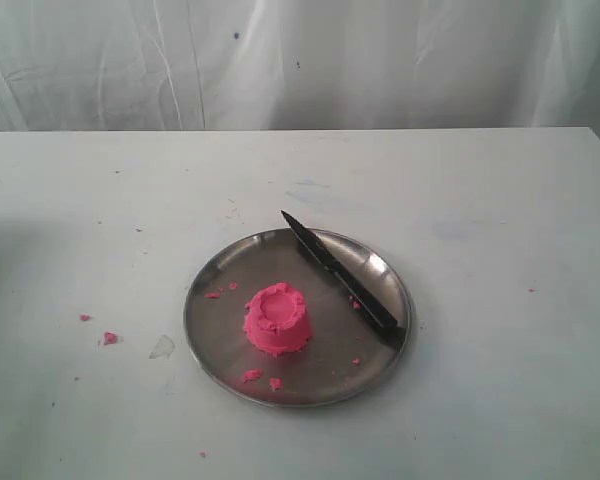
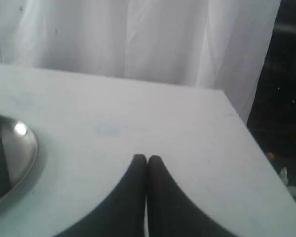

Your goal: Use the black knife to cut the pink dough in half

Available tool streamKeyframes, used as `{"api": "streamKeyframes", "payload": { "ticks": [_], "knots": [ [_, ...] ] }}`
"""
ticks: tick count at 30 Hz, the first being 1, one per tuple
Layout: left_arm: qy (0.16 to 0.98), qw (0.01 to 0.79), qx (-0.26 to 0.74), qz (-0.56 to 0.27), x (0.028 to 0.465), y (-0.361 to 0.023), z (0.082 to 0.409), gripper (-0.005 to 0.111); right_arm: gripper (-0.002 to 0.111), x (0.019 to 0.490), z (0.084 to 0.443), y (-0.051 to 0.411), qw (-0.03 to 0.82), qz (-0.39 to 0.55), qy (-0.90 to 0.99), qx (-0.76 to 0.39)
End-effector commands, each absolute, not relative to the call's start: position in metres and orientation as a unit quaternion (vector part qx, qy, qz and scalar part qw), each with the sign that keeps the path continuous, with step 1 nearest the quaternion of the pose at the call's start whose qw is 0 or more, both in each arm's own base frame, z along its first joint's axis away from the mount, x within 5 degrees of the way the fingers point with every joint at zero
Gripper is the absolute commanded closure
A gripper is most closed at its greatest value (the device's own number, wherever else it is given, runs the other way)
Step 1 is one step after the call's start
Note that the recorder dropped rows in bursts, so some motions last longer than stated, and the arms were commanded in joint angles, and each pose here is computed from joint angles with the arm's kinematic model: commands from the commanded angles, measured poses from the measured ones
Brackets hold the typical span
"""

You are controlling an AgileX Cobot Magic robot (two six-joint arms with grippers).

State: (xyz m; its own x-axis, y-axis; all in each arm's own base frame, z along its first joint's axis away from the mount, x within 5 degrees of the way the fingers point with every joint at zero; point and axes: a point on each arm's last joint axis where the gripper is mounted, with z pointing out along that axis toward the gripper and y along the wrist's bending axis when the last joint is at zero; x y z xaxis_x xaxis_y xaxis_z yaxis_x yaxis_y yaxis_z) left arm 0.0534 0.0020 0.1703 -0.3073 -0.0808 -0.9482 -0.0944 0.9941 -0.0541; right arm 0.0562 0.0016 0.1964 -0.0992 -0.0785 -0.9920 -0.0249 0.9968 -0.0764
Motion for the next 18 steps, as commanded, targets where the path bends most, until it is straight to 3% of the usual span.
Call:
{"api": "streamKeyframes", "payload": {
  "ticks": [1,8,10,11,13,16,18],
  "knots": [
    [0.806,0.589,-0.058,0.001,0.053,0.002,0.171,0.107,0.108,0.056,0.213,0.000,0.735,-0.034,0.677,-0.032],
    [0.806,0.589,-0.058,0.001,0.053,0.002,0.171,0.107,0.108,0.035,0.263,-0.007,0.905,0.009,0.424,0.048],
    [0.806,0.589,-0.058,0.001,0.053,0.002,0.171,0.107,0.108,0.018,0.278,-0.012,0.949,0.007,0.305,0.074],
    [0.806,0.589,-0.058,0.001,0.053,0.002,0.171,0.107,0.108,-0.006,0.290,-0.022,0.979,0.015,0.158,0.128],
    [0.806,0.589,-0.058,0.001,0.053,0.002,0.171,0.107,0.108,-0.022,0.310,-0.029,0.980,0.062,0.085,0.168],
    [0.806,0.589,-0.058,0.001,0.053,0.002,0.171,0.107,0.108,-0.025,0.337,-0.022,0.982,0.063,0.119,0.133],
    [0.806,0.589,-0.058,0.001,0.053,0.002,0.171,0.107,0.108,-0.004,0.344,-0.014,0.953,-0.011,0.292,0.075]
  ]
}}
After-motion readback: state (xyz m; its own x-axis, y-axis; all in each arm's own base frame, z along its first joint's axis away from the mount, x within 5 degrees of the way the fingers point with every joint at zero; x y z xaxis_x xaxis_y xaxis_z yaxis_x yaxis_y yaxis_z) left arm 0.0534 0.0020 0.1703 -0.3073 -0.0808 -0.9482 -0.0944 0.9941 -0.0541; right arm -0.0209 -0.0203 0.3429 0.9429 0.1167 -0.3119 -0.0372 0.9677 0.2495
